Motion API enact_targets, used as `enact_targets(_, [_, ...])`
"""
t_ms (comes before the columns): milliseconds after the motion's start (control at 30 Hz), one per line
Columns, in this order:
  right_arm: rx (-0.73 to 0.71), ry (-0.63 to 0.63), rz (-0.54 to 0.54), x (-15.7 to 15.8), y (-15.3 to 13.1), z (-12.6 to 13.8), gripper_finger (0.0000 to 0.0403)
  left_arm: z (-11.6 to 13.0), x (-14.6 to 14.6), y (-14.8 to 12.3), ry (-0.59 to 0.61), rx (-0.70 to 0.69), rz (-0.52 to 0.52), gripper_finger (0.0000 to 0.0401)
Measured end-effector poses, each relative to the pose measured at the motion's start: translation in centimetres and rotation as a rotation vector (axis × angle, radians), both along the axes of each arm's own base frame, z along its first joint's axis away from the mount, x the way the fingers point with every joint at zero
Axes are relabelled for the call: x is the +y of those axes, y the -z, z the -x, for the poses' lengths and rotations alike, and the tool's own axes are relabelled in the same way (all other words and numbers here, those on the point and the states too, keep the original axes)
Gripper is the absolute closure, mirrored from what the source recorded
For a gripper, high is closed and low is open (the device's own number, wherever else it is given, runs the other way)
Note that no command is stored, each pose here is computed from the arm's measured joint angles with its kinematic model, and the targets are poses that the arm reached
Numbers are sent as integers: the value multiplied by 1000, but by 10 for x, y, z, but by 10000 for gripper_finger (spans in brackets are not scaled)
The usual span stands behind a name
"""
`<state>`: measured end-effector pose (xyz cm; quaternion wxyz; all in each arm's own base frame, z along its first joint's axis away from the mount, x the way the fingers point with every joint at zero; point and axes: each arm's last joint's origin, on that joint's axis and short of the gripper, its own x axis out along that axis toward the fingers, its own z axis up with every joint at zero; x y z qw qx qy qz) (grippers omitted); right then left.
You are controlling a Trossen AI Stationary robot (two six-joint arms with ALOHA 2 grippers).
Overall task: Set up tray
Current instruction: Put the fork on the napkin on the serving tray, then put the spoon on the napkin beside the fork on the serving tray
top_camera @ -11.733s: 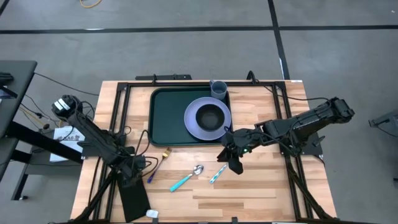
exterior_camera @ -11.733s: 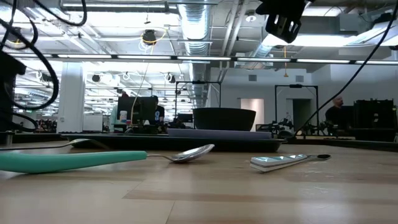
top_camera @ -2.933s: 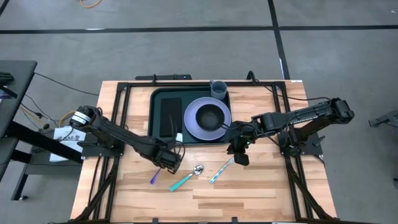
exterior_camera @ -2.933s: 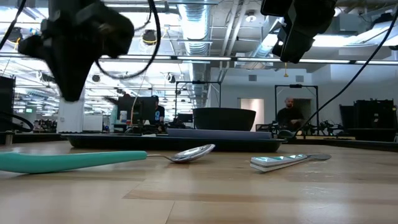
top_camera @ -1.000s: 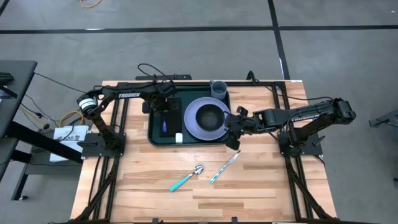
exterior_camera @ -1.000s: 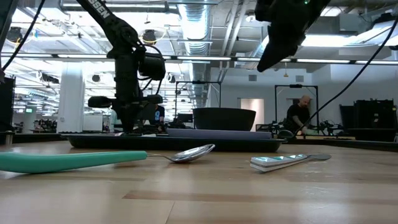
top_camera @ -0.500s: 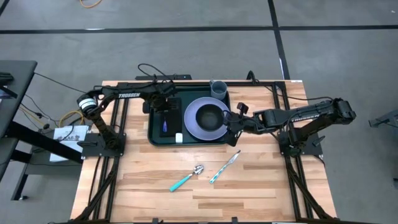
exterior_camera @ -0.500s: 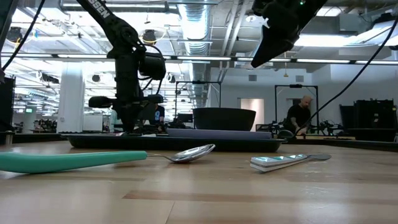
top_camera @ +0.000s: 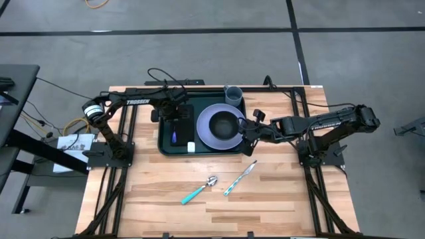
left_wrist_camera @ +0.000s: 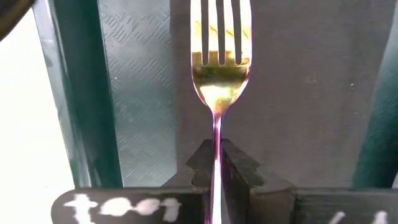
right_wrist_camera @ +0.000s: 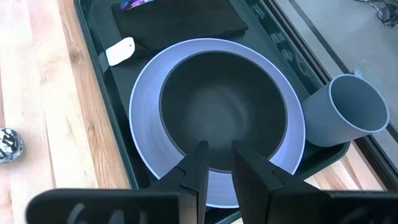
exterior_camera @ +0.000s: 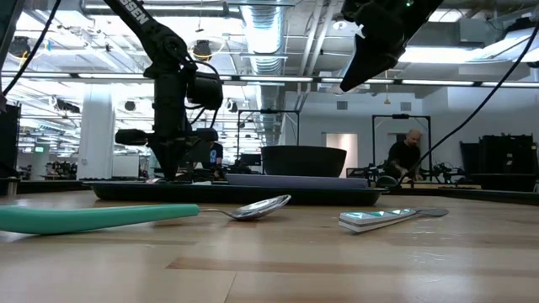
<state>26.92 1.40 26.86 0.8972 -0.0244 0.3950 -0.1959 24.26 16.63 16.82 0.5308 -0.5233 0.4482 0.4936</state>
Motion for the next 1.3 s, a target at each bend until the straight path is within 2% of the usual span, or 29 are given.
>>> enact_targets(467, [0, -1, 0, 0, 0, 0, 343, 0, 1, 0, -2, 13, -19, 383])
enact_targets(1300, [8, -19, 15, 0, 0, 0, 343, 1, 1, 0, -4, 23, -35, 377])
